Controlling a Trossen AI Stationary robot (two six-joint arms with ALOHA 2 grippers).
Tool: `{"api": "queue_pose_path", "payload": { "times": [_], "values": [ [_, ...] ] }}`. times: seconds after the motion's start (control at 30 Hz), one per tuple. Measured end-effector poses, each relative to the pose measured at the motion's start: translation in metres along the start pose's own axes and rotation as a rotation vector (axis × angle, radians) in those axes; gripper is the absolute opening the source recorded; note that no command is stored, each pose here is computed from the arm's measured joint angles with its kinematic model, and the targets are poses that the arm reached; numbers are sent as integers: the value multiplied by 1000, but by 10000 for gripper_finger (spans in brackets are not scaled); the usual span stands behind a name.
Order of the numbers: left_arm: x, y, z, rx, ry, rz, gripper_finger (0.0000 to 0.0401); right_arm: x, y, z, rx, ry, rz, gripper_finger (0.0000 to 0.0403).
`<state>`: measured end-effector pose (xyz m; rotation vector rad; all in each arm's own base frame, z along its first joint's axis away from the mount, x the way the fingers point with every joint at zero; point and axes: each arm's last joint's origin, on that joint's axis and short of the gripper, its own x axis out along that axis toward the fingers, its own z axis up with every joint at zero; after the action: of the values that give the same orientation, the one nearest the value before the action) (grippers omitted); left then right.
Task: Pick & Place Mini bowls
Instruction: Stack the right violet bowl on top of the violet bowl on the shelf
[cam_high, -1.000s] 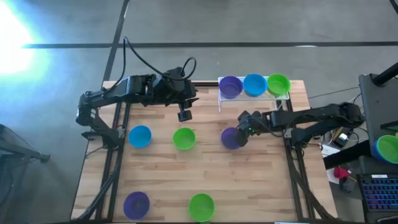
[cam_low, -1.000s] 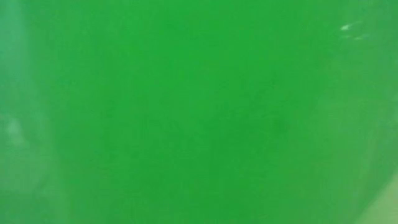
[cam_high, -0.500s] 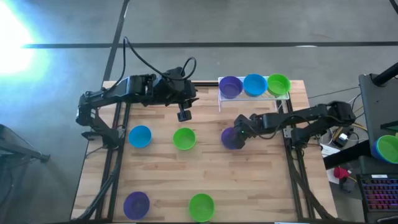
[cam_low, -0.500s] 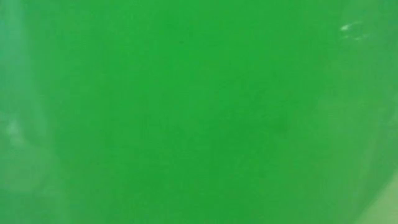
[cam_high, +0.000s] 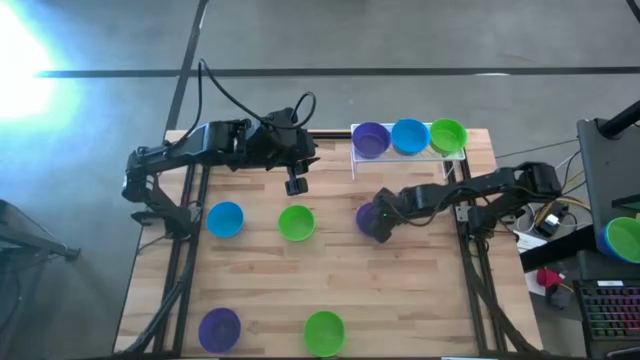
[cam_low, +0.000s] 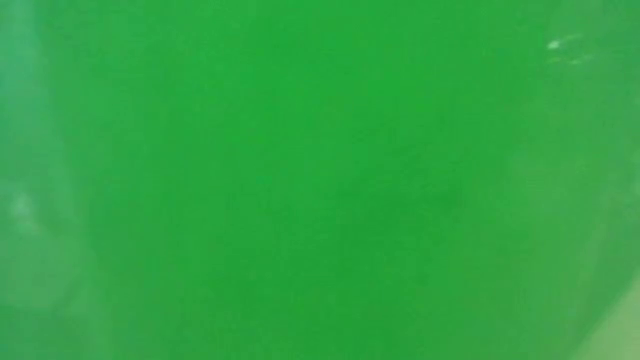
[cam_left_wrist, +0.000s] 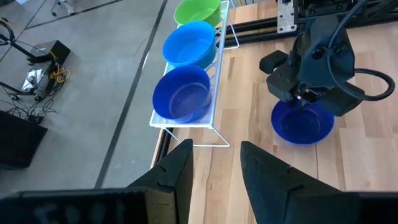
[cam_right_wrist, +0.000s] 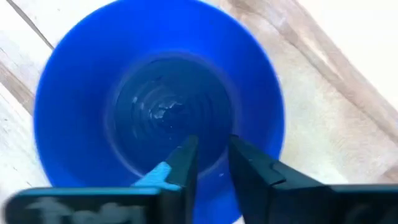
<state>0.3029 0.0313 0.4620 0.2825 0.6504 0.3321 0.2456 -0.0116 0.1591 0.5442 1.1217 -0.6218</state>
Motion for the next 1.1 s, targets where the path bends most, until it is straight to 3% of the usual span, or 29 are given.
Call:
{"api": "queue_pose_path", "payload": {
  "times": [0.1, 0.23, 0.63, 1.1],
  "values": [
    [0, 0, 0, 0, 0, 0, 129, 2, 1, -1, 13, 17, 7, 26],
    [0, 0, 0, 0, 0, 0, 129, 1, 1, 0, 36, 17, 11, 10],
    [0, 0, 0, 1, 0, 0, 129, -26, 5, 11, 85, -64, 91, 8],
    [0, 0, 0, 0, 0, 0, 129, -32, 3, 11, 122, -75, 110, 8]
  ]
}}
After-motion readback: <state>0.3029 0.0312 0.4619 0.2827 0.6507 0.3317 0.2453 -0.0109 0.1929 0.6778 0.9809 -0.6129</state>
